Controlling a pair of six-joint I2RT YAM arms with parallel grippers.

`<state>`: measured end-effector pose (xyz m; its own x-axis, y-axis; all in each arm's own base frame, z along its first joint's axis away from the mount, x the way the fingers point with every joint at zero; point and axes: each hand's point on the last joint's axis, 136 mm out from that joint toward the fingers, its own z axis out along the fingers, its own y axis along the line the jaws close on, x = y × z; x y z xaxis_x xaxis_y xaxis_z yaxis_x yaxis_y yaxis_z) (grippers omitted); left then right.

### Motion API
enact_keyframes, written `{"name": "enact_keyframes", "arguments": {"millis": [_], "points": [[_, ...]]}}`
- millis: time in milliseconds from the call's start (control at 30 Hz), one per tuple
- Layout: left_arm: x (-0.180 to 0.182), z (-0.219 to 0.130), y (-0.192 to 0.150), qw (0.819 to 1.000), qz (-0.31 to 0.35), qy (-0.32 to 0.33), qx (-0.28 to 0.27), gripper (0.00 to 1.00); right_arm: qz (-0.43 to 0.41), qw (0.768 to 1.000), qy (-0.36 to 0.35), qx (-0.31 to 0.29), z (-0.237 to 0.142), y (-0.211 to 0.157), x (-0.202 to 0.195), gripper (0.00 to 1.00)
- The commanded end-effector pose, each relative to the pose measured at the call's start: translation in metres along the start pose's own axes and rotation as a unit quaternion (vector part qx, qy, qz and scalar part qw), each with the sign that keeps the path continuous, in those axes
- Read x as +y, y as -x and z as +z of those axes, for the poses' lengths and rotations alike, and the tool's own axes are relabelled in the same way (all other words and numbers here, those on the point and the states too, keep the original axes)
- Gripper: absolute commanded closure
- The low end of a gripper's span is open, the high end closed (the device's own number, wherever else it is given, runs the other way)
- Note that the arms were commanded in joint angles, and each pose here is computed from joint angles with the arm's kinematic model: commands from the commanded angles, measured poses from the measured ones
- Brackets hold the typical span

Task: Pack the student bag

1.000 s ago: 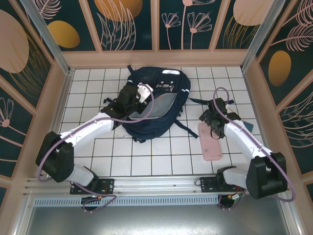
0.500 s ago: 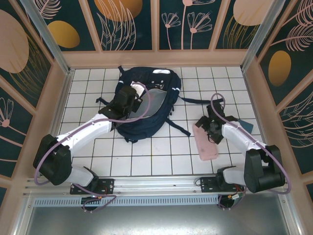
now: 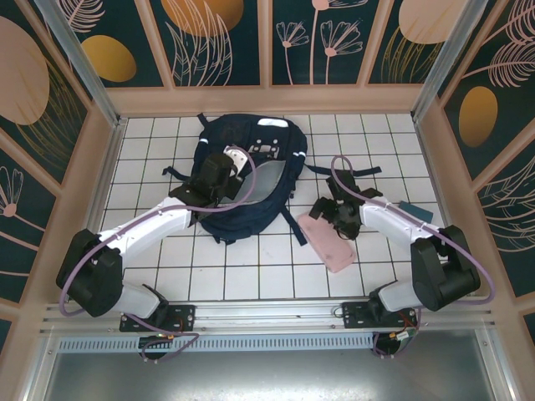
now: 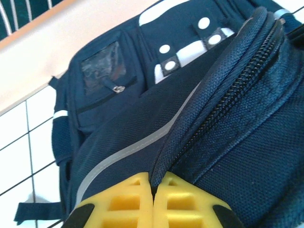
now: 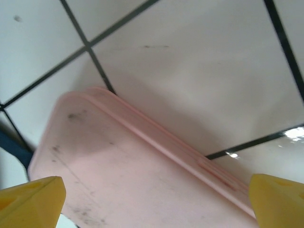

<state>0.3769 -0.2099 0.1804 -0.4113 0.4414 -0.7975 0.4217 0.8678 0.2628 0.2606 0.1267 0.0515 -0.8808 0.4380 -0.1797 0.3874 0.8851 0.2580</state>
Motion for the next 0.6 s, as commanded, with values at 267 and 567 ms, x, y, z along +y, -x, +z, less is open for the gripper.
{"name": "enact_keyframes", "arguments": {"millis": [267,567], "points": [[-0.030,0.001,0.000,0.988,-0.122,-0.096,0.001,0.29,0.047,0.993,0.050,0.101,-0.016,-0.066,-0.013,0.01],[-0.043,-0.007,0.019,0.951,-0.270,-0.149,-0.010,0.19,-0.030,0.988,0.086,0.122,-0.018,-0.089,0.023,0.03]]}}
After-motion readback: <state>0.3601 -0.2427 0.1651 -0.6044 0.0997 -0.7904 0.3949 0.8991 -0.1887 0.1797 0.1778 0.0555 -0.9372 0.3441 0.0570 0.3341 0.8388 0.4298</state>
